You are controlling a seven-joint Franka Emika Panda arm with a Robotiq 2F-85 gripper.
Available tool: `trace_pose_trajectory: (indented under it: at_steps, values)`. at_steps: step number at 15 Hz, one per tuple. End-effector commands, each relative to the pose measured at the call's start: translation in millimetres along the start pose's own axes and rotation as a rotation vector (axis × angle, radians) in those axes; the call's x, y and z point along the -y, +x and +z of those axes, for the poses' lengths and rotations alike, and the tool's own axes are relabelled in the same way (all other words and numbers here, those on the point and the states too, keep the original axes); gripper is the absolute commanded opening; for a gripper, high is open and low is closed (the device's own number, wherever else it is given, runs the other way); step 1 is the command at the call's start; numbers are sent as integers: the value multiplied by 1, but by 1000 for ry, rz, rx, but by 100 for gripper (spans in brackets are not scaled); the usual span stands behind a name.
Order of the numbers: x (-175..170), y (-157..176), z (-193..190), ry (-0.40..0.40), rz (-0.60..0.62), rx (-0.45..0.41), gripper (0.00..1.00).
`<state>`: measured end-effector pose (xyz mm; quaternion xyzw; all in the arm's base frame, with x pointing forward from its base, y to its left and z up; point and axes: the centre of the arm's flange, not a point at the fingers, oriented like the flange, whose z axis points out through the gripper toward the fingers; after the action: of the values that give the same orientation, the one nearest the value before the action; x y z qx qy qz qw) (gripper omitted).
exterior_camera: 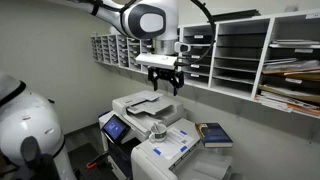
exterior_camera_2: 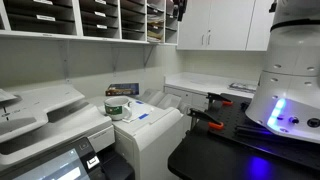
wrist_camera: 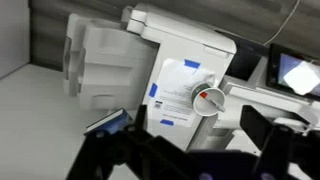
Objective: Move the mug to the right
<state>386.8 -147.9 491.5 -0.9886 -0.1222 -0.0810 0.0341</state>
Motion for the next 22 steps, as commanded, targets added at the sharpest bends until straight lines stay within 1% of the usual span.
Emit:
trace_pose_trajectory:
  at_steps: [1,6,7,9,12,13,17,19,22]
  values:
    - [0,0,0,0,0,0,100]
    - [0,0,0,0,0,0,100]
    - [3,6,7,-11,15,-10,100]
    - [16,26,32,-3,71,-55,100]
    - [42,59,97,34,133,-35,100]
    - [51,68,122,56,150,-10,100]
    - [73,91,214,81,187,92,100]
    - [76,102,255,60,185,121,100]
    - [78,116,302,50,184,173,100]
